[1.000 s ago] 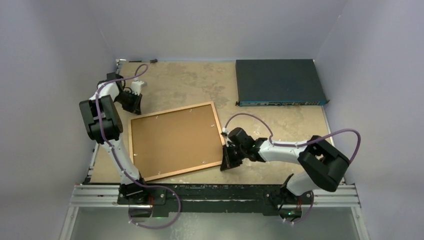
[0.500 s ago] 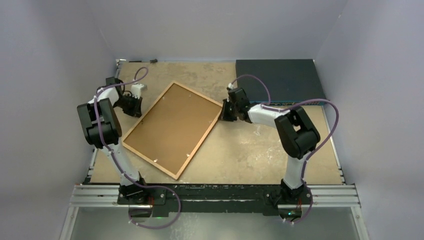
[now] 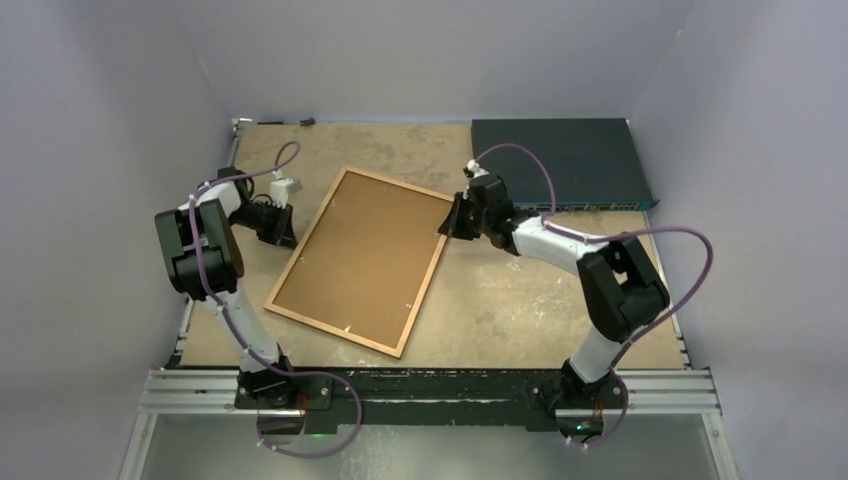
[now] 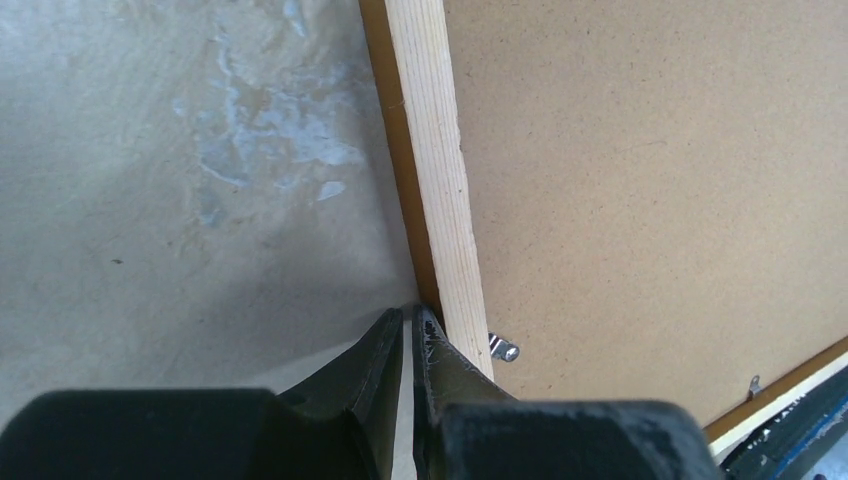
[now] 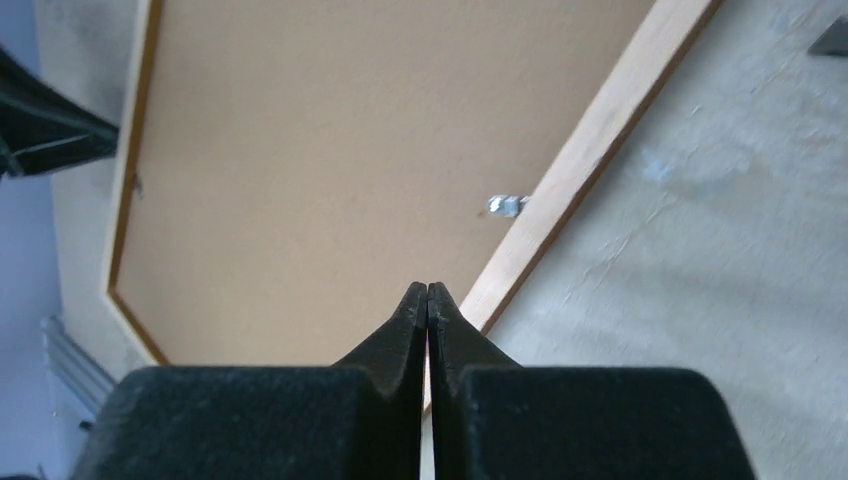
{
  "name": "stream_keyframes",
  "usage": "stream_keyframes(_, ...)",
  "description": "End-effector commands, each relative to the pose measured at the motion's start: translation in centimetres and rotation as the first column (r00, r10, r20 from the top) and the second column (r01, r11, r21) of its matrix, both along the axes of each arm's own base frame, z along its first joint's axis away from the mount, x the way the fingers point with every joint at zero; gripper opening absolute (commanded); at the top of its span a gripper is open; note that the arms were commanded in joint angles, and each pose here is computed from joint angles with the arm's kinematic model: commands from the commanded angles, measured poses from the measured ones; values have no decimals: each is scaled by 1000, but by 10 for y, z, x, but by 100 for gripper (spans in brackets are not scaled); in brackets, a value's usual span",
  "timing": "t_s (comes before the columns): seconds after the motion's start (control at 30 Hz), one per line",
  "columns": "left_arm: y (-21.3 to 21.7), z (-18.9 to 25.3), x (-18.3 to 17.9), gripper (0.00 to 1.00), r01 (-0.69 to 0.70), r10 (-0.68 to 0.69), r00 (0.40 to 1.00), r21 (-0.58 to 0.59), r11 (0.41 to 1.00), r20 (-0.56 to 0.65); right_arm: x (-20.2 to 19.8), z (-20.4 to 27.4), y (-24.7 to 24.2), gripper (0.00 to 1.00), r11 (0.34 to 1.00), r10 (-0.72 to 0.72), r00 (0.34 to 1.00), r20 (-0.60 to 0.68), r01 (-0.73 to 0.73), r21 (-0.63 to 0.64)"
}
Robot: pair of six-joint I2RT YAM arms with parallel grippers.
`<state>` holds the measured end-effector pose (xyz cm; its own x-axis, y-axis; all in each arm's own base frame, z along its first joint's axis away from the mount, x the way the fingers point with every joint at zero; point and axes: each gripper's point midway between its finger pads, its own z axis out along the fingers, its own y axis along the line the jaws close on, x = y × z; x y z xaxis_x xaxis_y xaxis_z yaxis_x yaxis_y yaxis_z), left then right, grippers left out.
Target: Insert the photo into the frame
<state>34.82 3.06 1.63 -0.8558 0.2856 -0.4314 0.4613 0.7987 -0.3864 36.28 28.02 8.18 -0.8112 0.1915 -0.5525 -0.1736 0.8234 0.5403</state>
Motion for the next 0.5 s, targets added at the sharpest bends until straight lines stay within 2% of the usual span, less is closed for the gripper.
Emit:
stream_keyframes(0.0,-30,-18,-45,7,31,-48,982,-94,995,-181,-26,31,20,5,996,50,997,57,-54,75)
stream_keyframes(0.1,-27,-3,-49,6,17,-30,987,-87,996,-159,-42,47,53,13,986,132,987,97,-140,86)
stream_keyframes(0.17,-18,9,-44,8,-11,6,991,-36,999,-131,-50,62,83,18,970,203,971,128,-217,109)
stream_keyframes(0.27,12,38,-28,24,-75,80,996,112,991,-45,-57,85,126,25,939,288,937,197,-317,136)
stream_keyframes(0.3,26,58,-19,30,-101,99,995,175,979,21,-58,90,139,27,929,309,926,219,-342,137)
stream_keyframes(0.37,47,94,-9,71,-140,109,986,276,951,125,-59,103,160,33,911,342,900,272,-388,139)
stream_keyframes(0.4,59,114,-4,81,-169,114,977,322,932,181,-60,107,169,37,903,355,888,293,-407,137)
stream_keyframes(0.47,82,143,4,88,-265,152,945,399,878,291,-59,115,181,52,889,371,867,334,-435,142)
